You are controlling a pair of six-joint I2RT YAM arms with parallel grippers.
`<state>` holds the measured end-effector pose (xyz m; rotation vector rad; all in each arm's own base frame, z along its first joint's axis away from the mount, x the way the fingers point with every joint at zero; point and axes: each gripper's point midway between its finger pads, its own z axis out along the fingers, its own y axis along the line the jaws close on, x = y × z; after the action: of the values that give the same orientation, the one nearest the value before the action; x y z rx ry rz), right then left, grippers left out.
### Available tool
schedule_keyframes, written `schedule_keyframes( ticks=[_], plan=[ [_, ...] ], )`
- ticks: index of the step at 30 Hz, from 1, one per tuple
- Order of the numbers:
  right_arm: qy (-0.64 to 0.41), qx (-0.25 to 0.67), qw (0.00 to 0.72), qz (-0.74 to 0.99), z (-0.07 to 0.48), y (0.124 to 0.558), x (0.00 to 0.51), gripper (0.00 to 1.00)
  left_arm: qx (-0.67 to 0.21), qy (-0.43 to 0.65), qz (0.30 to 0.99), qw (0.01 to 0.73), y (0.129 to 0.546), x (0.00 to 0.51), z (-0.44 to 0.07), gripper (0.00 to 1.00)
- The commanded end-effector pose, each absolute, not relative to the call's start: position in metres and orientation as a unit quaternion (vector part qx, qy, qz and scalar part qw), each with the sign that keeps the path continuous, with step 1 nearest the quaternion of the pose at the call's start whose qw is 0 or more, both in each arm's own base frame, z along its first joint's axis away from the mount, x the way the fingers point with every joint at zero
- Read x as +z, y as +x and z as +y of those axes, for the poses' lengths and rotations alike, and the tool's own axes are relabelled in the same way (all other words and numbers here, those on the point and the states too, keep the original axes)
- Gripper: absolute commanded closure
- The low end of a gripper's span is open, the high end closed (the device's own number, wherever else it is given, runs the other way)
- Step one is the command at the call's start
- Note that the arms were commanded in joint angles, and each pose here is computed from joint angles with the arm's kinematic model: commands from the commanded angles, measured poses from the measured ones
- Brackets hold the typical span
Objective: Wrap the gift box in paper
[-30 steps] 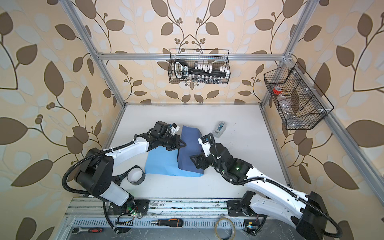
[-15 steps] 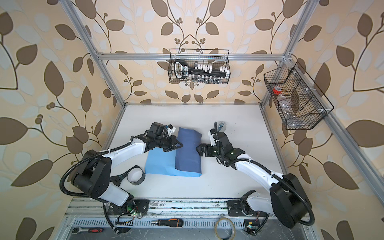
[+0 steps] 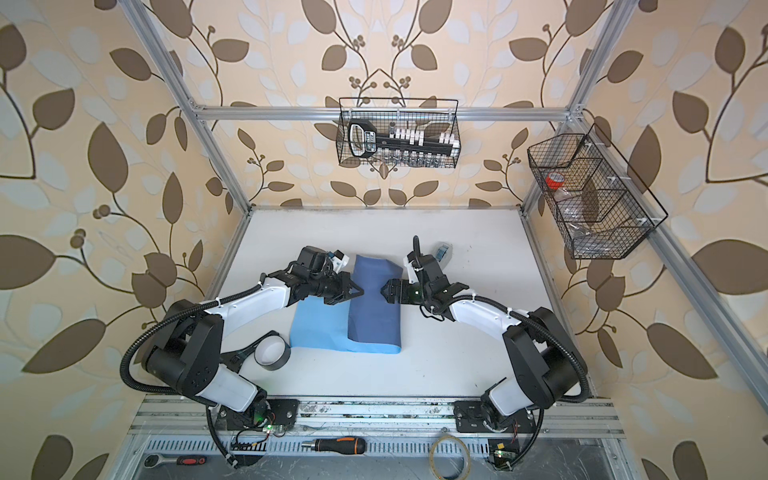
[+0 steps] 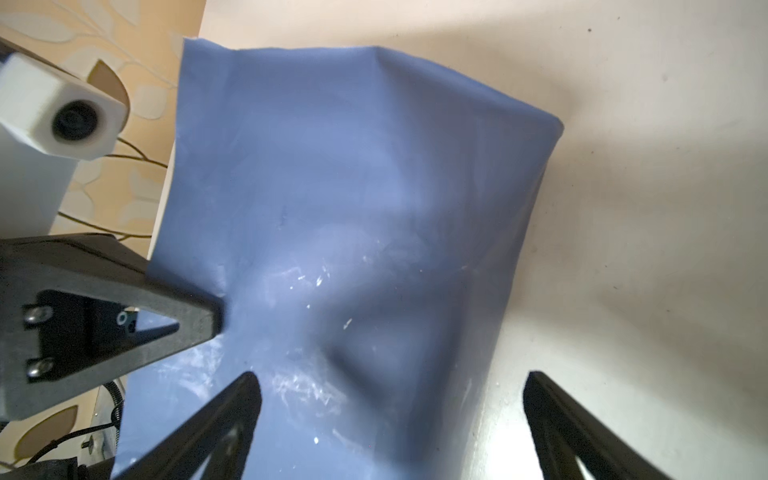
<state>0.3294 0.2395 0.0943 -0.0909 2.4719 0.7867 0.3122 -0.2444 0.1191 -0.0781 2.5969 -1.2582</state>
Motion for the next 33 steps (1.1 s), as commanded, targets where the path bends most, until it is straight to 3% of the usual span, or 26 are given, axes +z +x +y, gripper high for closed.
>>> schedule_keyframes(
  ticks=[1, 13, 16, 20, 23, 33],
  plan=[
    [-0.04, 0.299, 0.267, 0.915, 0.248, 0.334, 0.094, 0.0, -0.44, -0.015, 0.886, 0.143, 0.311, 0.128, -0.241, 1.0],
    [-0.037, 0.275, 0.232, 0.932, 0.243, 0.326, 0.056, 0.03, -0.424, -0.027, 0.894, 0.141, 0.312, 0.115, -0.234, 1.0],
    [-0.035, 0.27, 0.226, 0.935, 0.241, 0.32, 0.047, 0.04, -0.403, -0.036, 0.902, 0.149, 0.314, 0.111, -0.227, 0.9],
    [-0.028, 0.269, 0.22, 0.937, 0.239, 0.315, 0.037, 0.04, -0.37, -0.048, 0.913, 0.165, 0.317, 0.109, -0.215, 0.66],
    [-0.025, 0.27, 0.218, 0.938, 0.239, 0.313, 0.033, 0.04, -0.359, -0.049, 0.917, 0.167, 0.315, 0.108, -0.211, 0.55],
    [-0.024, 0.272, 0.22, 0.937, 0.24, 0.313, 0.034, 0.05, -0.385, -0.045, 0.913, 0.124, 0.307, 0.101, -0.223, 0.45]
  ],
)
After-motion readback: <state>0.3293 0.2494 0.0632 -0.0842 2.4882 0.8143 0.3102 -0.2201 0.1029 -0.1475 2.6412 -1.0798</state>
